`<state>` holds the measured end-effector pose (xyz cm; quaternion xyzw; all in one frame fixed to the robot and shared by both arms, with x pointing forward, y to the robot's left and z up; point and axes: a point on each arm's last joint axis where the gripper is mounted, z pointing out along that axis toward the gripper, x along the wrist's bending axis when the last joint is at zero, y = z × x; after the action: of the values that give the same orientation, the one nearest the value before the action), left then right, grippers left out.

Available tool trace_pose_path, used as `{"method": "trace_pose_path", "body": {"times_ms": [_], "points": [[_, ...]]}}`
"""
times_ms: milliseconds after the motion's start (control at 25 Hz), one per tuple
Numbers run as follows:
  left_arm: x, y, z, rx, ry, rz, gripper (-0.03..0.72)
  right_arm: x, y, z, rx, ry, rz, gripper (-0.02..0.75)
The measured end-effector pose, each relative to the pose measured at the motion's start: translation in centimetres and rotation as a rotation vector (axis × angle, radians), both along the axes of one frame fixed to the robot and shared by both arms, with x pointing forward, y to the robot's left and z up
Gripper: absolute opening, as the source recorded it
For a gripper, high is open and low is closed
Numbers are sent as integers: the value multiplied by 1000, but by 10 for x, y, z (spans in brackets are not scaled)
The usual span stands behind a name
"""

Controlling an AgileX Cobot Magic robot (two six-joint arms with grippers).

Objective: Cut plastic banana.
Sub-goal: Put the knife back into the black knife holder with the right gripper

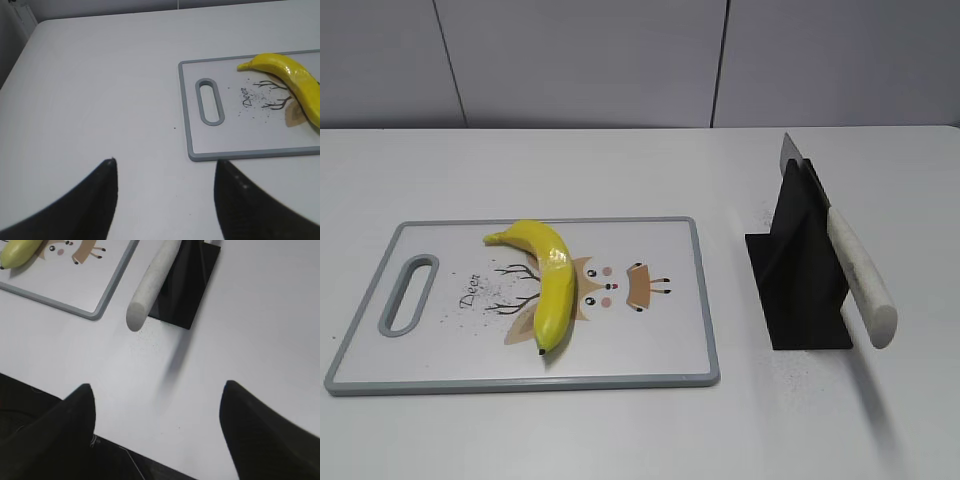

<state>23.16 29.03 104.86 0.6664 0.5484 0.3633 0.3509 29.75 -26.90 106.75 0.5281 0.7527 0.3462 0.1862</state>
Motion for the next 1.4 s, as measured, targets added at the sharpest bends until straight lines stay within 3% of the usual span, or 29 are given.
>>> {"method": "trace_pose_path", "body": {"times_ms": [520, 680, 1040, 1400], "points": [[0, 0, 0, 0, 0, 0, 588, -64, -26, -12, 85, -305, 25, 582], [0, 0, 0, 0, 0, 0, 588, -67, -26, -12, 89, -317, -18, 582], [0, 0, 0, 0, 0, 0, 588, -65, -24, -12, 54, -325, -267, 582], [0, 0, 0, 0, 0, 0, 588, -65, -24, -12, 50, -326, -285, 581]]}}
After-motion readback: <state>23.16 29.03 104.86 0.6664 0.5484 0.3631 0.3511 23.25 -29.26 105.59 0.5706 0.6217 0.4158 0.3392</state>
